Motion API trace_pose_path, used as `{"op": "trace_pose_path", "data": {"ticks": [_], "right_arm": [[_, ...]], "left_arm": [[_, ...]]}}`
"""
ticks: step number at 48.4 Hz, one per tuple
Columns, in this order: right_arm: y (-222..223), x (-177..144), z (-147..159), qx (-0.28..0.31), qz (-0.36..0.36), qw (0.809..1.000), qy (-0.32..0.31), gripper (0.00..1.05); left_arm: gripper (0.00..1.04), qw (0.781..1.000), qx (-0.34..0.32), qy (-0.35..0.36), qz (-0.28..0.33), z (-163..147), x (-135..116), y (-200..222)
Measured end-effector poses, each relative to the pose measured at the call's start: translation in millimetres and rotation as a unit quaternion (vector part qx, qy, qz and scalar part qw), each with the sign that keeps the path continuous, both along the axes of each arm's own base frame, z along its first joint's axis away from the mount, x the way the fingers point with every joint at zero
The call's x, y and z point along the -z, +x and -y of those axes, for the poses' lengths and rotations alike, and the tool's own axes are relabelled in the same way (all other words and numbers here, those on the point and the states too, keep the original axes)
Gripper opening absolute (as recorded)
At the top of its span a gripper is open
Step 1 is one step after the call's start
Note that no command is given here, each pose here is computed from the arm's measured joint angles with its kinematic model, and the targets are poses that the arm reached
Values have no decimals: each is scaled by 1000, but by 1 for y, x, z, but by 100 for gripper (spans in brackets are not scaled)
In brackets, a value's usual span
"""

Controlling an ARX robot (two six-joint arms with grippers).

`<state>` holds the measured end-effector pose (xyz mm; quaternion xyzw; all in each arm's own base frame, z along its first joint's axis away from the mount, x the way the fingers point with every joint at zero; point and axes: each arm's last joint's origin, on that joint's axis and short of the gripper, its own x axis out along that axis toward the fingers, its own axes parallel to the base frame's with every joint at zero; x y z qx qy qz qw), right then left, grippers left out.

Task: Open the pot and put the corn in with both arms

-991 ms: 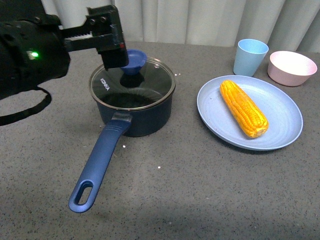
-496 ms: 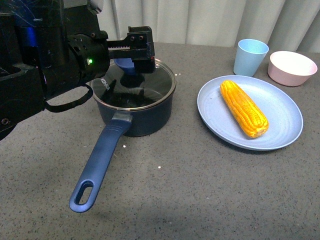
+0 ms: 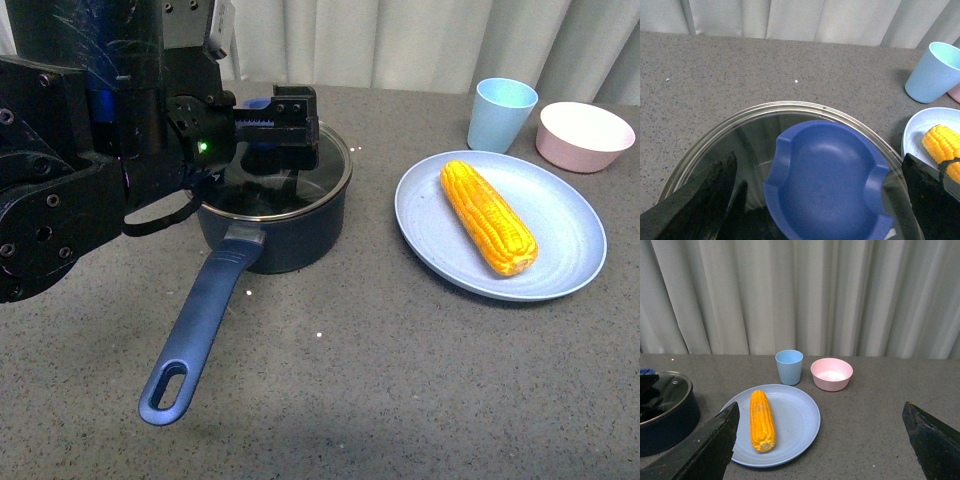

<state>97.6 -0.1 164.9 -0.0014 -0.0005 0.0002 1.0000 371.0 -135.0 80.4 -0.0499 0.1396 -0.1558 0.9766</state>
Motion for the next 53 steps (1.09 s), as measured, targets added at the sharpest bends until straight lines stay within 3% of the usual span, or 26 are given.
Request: {"op": "trace_pose_path", "data": {"ticks": [7, 18, 21, 38, 53], "right_arm": [[0, 0, 0, 0, 0, 1000, 0, 96], [0, 0, 0, 0, 0, 1000, 0, 96], [0, 0, 0, 0, 0, 1000, 0, 96], [0, 0, 0, 0, 0, 1000, 0, 96], [0, 0, 0, 0, 0, 1000, 0, 96]], "left_arm": [[98, 1000, 1, 2, -4, 0, 3, 1], [65, 1000, 6, 3, -2, 1, 2, 2], [60, 1000, 7, 2, -2, 1, 2, 2], [57, 1000, 3, -9, 2, -3, -4, -1], [57, 997, -54, -25, 53, -60, -58, 7]]}}
